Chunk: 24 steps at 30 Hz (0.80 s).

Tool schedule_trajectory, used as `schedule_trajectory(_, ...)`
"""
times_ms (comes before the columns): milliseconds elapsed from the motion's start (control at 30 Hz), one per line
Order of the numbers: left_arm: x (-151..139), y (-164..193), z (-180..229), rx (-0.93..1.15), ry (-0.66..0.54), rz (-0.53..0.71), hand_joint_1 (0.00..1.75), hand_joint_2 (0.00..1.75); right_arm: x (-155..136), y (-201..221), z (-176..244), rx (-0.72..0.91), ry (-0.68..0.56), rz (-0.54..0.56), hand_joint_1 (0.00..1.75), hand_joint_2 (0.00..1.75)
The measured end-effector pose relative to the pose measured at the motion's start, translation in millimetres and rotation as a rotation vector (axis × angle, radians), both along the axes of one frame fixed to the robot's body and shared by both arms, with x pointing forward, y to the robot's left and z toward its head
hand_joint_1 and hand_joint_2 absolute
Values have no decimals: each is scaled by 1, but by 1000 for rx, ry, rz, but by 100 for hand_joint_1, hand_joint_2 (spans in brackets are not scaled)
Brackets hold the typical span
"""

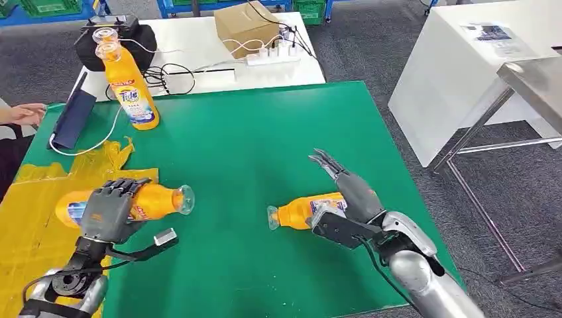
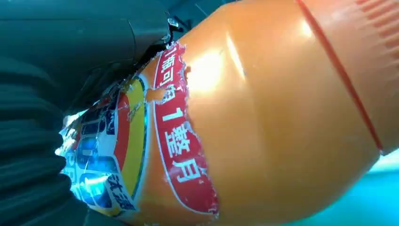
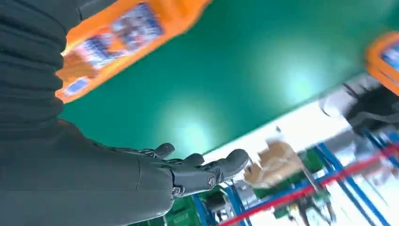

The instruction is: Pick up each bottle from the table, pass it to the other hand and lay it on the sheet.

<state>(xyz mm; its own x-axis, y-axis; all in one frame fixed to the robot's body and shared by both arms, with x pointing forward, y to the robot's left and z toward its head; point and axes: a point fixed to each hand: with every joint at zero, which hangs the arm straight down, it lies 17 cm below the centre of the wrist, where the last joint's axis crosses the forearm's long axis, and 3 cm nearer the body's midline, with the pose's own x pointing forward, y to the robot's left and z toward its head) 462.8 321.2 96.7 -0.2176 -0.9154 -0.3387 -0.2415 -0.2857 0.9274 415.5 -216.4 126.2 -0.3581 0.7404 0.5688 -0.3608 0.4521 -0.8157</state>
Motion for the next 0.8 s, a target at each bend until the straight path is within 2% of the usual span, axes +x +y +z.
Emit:
schedule_trajectory(200,3,33,-39,94,111,13,175,175,13,-38,3,-89,29,-6,0,175)
schedule_trajectory(433,7,51,-61,138,199,38,175,175,18,-55,1,-131,51,-21,0,175)
schedule_trajectory(467,9,58,-66,149,229,58,0,175,21,-59,0,-147,57,-25,0,175)
schedule_trajectory(667,35,87,-74,191,321,147,0,175,22,-87,-20,-230,143,-35,0,175)
schedule_trajectory(800,45,78,-74,173,350,114,0,175,17,-110,-40,-279,187,-64,0,175)
